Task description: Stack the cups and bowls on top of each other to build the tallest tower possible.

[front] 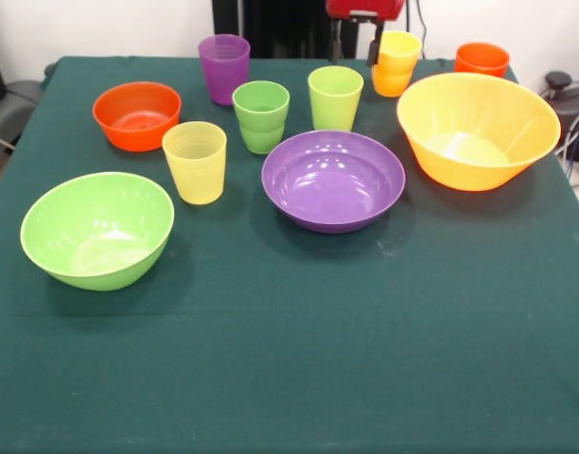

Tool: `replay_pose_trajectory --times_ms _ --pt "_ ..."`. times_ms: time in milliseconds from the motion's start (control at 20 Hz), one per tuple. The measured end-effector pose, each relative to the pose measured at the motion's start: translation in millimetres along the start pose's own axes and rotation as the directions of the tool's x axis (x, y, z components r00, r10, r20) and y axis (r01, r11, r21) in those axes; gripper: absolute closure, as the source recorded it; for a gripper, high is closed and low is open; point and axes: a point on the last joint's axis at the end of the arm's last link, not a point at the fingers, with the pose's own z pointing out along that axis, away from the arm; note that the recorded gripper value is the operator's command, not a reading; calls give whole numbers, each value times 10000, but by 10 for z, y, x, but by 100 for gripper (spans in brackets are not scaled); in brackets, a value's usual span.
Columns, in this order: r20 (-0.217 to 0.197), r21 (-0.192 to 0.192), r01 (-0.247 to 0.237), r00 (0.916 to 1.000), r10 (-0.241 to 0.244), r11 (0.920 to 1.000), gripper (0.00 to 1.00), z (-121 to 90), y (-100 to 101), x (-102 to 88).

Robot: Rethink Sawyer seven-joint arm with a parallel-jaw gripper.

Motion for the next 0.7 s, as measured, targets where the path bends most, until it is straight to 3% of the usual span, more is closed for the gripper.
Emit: replay_pose_trajectory --times_ms 700 --pt "-142 128 -35 9999 37 9999 0 101 -82 116"
